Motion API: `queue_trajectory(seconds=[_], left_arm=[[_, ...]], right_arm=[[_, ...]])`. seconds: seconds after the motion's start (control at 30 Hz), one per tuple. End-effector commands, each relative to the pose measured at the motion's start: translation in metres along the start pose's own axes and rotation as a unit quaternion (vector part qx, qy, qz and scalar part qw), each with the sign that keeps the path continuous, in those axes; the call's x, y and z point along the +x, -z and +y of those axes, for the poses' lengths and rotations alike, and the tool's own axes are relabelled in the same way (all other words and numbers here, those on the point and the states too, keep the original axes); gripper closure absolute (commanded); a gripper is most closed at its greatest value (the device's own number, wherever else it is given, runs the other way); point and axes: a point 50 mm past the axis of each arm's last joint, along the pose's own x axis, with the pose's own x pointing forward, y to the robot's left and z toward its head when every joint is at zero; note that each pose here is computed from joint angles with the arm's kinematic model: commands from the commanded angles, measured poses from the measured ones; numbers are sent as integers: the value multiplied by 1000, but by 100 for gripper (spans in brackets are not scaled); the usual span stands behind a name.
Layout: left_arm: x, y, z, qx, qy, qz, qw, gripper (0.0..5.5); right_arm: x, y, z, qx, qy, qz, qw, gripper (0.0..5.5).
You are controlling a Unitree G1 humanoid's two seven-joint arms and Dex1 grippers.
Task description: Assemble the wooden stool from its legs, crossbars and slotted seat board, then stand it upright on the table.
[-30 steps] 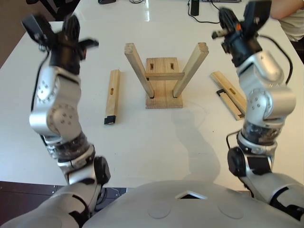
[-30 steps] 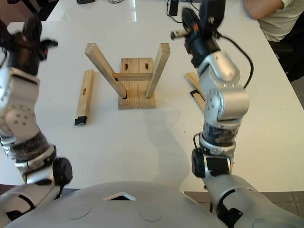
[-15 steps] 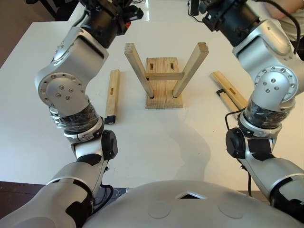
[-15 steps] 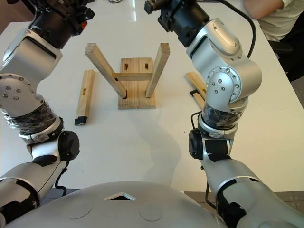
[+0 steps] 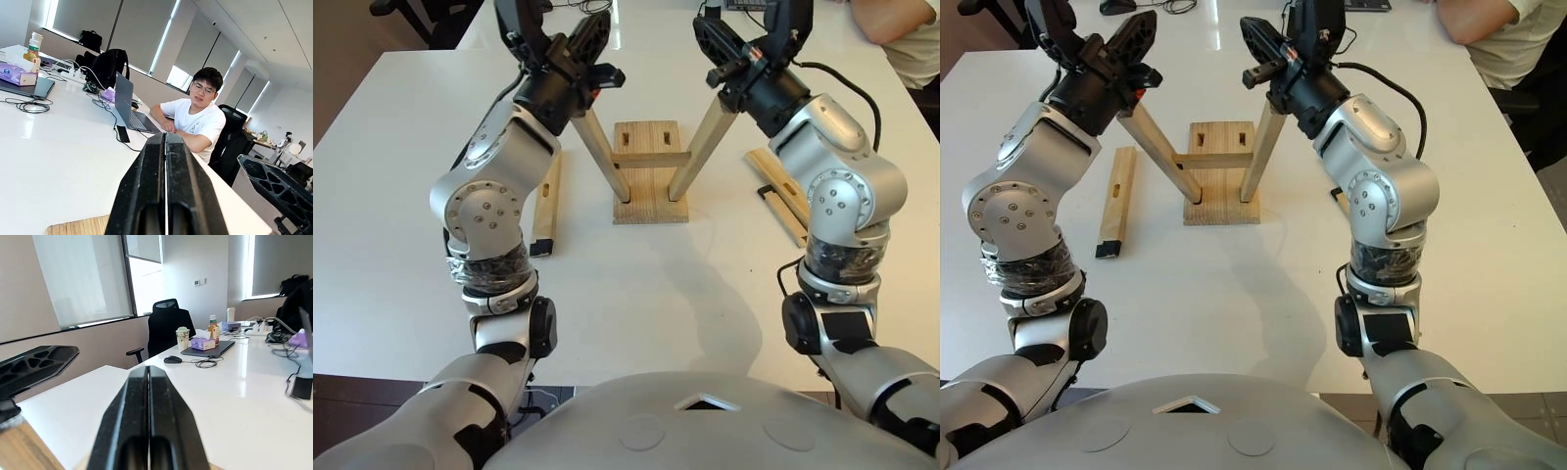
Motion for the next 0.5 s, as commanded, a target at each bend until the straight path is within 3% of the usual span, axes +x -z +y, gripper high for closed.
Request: queue_trajectory(seconds=[0.03, 0.1, 0.17, 0.27, 0.4, 0.5], left_arm=[[-23, -65, 31, -33, -60, -153, 986, 549], [-38, -65, 53, 0, -98, -142, 985, 549], [-53, -53, 70, 26, -114, -98, 988, 549], [-75, -13, 93, 71, -100, 23, 992, 549], [-124, 67, 101, 85, -45, 232, 968, 549], [-146, 97, 93, 76, -16, 294, 953, 549]], right_arm=[[-8, -46, -46, 26, 66, -76, 995, 550], [-11, -26, -66, -22, 79, -9, 997, 550], [-16, 16, -79, -93, 66, 91, 989, 550], [-31, 77, -74, -122, -19, 184, 975, 550], [-37, 100, -45, -111, -127, 171, 971, 550], [-45, 105, -26, -102, -188, 171, 962, 550]])
